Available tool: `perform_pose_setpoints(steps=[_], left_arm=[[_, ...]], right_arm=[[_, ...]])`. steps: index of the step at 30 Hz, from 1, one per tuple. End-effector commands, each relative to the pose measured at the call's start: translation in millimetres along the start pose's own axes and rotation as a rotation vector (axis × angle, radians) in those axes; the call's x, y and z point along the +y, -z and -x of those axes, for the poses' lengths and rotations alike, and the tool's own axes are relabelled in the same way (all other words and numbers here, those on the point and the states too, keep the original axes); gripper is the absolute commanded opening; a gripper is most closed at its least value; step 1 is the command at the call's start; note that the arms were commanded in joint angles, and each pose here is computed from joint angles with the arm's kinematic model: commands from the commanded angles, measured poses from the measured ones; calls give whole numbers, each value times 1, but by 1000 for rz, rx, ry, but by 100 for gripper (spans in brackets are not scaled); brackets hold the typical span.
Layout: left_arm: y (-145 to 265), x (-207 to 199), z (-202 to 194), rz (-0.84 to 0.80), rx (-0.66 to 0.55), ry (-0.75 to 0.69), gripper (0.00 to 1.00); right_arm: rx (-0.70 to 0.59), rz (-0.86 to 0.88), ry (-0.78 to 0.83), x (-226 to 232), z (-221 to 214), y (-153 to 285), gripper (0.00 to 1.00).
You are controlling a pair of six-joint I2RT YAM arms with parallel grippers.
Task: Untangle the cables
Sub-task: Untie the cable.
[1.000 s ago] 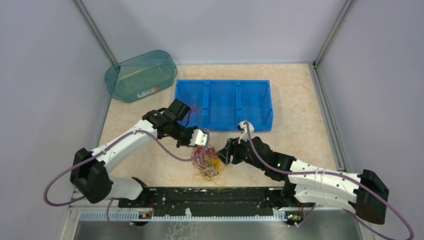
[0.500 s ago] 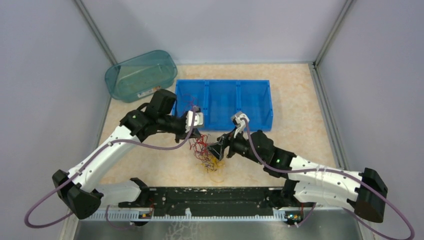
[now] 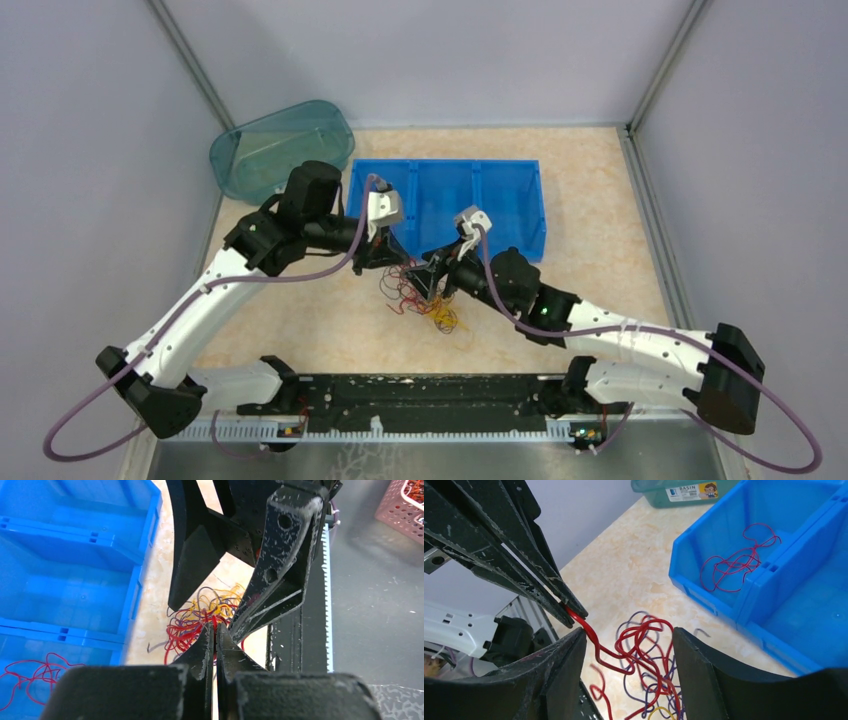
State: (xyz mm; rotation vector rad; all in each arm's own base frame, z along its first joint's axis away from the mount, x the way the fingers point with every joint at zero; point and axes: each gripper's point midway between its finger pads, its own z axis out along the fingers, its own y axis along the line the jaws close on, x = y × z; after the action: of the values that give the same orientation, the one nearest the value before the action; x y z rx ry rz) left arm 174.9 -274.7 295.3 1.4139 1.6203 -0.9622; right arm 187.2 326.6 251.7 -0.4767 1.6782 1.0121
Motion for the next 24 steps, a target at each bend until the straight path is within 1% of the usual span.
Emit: perform_pose_setpoints(steps=[1,8,14,19,21,24], left_arm=[[6,-16,15,-51,-46,22,0],[7,-14,12,-38,-39,-4,0],[9,-15,18,-38,-46,-10,0],[12,-17,29,-46,-63,7,0],[13,-18,35,-52,-73,17,0],[12,-20,39,-70,-79,46,0]], right_arm=[[-176,16,-6,6,46,7,64],[-141,112,4,25,46,17,65],[-122,56,1,14,40,16,64],[-118,8,28,7,41,4,60],[-131,-23,32,2,45,-1,59],[-192,-53,23,-1,58,-6,59]])
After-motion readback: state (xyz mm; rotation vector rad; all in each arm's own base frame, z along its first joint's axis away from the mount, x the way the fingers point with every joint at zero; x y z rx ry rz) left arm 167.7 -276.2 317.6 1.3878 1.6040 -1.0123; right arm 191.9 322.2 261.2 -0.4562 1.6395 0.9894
